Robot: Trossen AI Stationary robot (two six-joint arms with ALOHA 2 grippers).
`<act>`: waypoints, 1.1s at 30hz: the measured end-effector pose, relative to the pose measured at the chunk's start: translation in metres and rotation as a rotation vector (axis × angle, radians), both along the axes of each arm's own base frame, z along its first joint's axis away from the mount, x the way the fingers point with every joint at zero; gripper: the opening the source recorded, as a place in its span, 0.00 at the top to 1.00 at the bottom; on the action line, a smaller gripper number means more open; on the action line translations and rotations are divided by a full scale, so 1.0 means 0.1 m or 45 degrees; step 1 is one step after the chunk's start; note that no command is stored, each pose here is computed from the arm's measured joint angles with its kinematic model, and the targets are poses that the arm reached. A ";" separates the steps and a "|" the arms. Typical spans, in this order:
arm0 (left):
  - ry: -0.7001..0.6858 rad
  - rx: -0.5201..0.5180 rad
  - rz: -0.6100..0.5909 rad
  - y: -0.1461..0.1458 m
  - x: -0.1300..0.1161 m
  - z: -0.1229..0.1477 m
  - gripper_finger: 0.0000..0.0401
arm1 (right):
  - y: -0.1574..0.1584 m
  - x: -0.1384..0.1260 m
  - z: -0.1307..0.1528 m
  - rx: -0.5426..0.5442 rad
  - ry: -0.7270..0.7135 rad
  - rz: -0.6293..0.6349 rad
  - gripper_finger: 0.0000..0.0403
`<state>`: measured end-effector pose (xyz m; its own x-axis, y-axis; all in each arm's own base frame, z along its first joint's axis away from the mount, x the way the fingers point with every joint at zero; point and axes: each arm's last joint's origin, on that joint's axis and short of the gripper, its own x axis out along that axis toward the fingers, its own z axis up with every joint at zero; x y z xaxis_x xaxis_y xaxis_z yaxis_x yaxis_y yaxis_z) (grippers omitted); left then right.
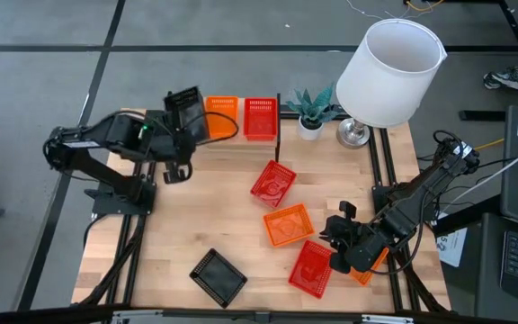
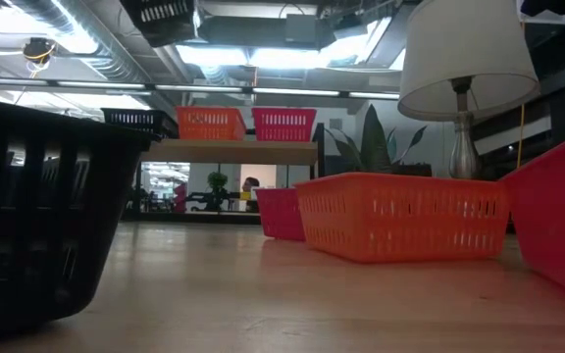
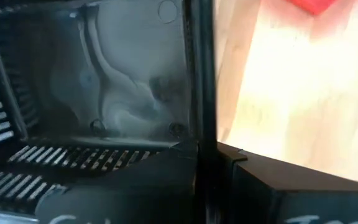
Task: Stack baskets on shelf by color
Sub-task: Stack the left black bin on top of the other black bin on the shelf
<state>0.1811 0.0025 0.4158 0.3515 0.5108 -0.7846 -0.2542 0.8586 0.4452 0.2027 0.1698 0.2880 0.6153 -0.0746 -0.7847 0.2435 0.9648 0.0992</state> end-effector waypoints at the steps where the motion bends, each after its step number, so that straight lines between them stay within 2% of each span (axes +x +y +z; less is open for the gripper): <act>1: 0.015 0.014 -0.013 0.03 -0.02 0.01 1.00 | 0.00 0.00 0.00 -0.002 0.000 0.001 0.89; 8: 0.007 0.029 0.076 0.26 -0.22 0.09 1.00 | 0.00 0.00 0.00 -0.006 0.000 0.006 0.89; 13: 0.043 -0.080 -0.014 0.42 -0.26 0.09 1.00 | -0.01 0.00 0.00 -0.054 -0.022 0.015 0.89; 18: 0.135 -0.042 0.017 0.62 -0.31 0.07 1.00 | -0.01 0.01 0.01 -0.076 -0.045 -0.005 0.89; 26: 0.387 -0.087 0.064 0.97 -0.30 -0.34 1.00 | -0.01 0.01 0.01 -0.065 -0.055 -0.008 0.89; 29: 0.428 -0.116 0.116 1.06 -0.33 -0.47 1.00 | -0.01 0.01 0.01 -0.065 -0.055 -0.008 0.89; 33: 0.470 -0.108 0.092 1.16 -0.34 -0.59 1.00 | -0.01 0.01 0.01 -0.065 -0.055 -0.008 0.89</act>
